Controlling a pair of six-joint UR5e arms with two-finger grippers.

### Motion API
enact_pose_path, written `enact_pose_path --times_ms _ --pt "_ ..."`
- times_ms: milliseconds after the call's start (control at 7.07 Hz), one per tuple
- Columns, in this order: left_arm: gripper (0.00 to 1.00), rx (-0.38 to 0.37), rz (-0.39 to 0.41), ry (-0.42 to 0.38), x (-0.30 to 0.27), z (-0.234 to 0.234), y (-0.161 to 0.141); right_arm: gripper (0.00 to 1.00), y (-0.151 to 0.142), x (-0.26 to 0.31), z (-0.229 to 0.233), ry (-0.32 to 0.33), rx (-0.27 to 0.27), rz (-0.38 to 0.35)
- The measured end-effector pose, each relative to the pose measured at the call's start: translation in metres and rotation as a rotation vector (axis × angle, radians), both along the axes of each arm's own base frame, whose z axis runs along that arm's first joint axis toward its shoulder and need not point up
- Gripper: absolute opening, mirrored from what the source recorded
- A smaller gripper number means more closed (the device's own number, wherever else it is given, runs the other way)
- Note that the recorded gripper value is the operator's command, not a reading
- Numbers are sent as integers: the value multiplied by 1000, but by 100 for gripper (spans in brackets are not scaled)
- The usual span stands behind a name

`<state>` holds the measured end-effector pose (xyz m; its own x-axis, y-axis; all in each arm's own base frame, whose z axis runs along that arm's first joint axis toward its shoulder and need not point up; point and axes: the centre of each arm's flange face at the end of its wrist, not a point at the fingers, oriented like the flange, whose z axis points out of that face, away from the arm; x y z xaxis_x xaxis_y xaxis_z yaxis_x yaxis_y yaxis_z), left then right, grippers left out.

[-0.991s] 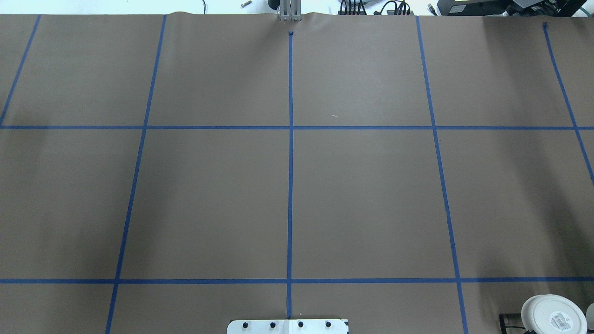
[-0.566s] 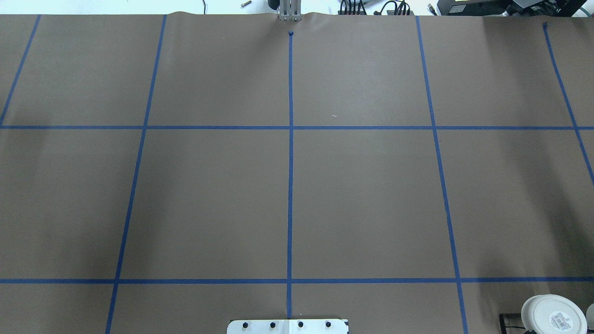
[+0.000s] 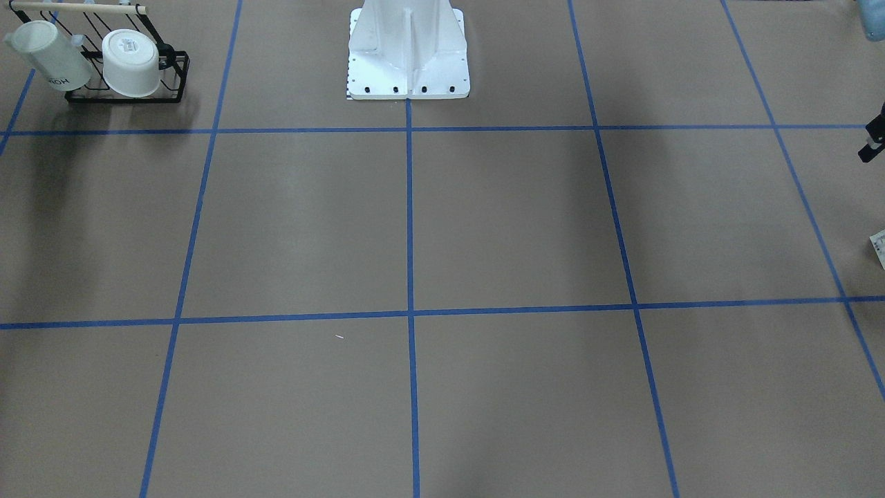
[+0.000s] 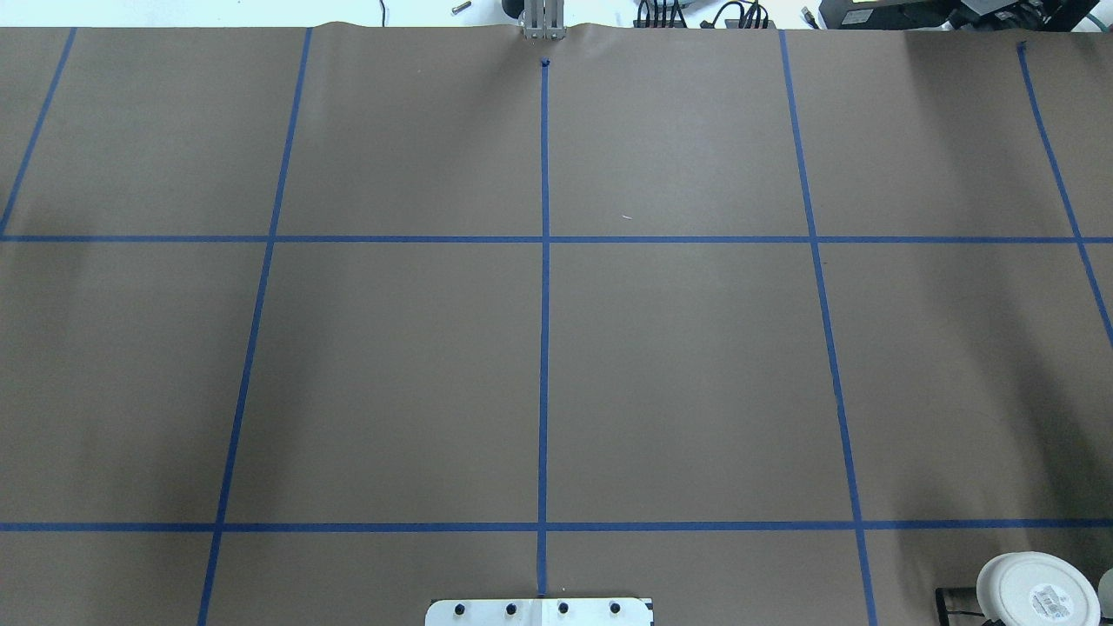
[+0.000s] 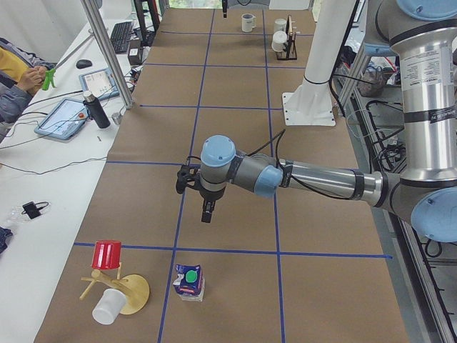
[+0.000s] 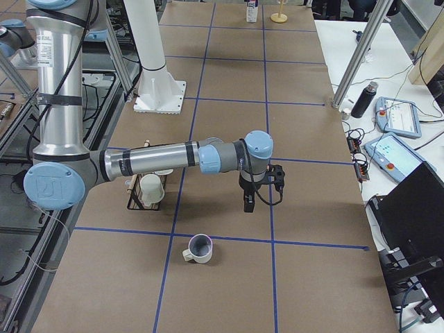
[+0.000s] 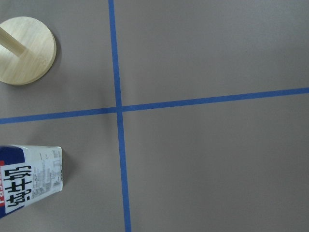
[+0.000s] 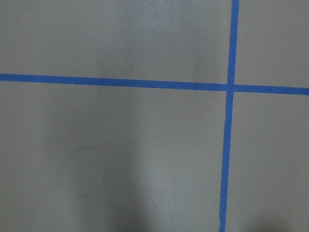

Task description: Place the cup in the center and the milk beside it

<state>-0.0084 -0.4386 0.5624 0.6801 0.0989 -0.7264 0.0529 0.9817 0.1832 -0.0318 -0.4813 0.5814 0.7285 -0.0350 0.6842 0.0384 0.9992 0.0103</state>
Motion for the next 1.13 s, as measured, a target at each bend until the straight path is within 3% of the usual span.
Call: enact_pose_path --times_ms 142,425,708,1132 --pt "98 -3 1 2 0 1 1 100 11 1 4 2 -20 8" --pt "98 -6 1 2 0 2 2 100 61 33 39 40 -61 22" --pt "98 -8 1 1 0 3 2 100 114 82 98 43 -43 -49" --pt "98 -7 1 1 0 2 2 97 137 97 175 33 -65 -81"
